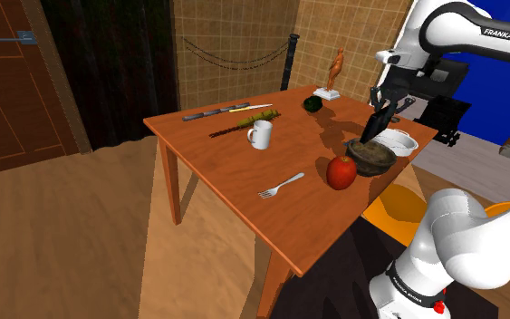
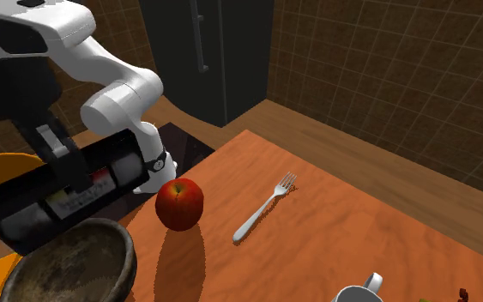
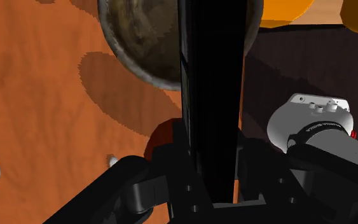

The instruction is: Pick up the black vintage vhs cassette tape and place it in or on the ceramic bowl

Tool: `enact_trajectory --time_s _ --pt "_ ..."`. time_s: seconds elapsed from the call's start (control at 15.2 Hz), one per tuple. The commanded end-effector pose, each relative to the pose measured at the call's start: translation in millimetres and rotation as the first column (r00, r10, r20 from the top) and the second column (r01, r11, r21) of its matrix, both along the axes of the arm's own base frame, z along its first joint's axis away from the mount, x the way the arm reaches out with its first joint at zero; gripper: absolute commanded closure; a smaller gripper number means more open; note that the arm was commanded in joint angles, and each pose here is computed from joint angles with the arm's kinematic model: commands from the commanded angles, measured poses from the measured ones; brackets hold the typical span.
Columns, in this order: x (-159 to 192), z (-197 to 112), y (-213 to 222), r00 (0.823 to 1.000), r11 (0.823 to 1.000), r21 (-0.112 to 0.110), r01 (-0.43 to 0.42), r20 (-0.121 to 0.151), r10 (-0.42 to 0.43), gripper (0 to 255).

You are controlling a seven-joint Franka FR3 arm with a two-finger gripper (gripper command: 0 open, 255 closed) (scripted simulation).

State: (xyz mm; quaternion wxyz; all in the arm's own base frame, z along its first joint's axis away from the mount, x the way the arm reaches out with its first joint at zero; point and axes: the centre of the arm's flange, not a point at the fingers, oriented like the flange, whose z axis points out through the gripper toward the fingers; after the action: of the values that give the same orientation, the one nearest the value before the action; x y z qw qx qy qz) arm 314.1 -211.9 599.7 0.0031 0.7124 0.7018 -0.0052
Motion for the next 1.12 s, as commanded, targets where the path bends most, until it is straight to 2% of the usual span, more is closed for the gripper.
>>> enact_trajectory --time_s 0.0,0.26,1.06 --pt "-1.0 2.6 -26.7 1.000 1.000 -0.001 -0.001 0.000 0.001 255" --pt "-2.7 5.9 -78.6 1.000 1.000 -0.001 -0.001 0.000 0.001 255" --pt "-2.7 -57.5 -78.6 1.000 1.000 -0.001 -0.001 0.000 0.001 255"
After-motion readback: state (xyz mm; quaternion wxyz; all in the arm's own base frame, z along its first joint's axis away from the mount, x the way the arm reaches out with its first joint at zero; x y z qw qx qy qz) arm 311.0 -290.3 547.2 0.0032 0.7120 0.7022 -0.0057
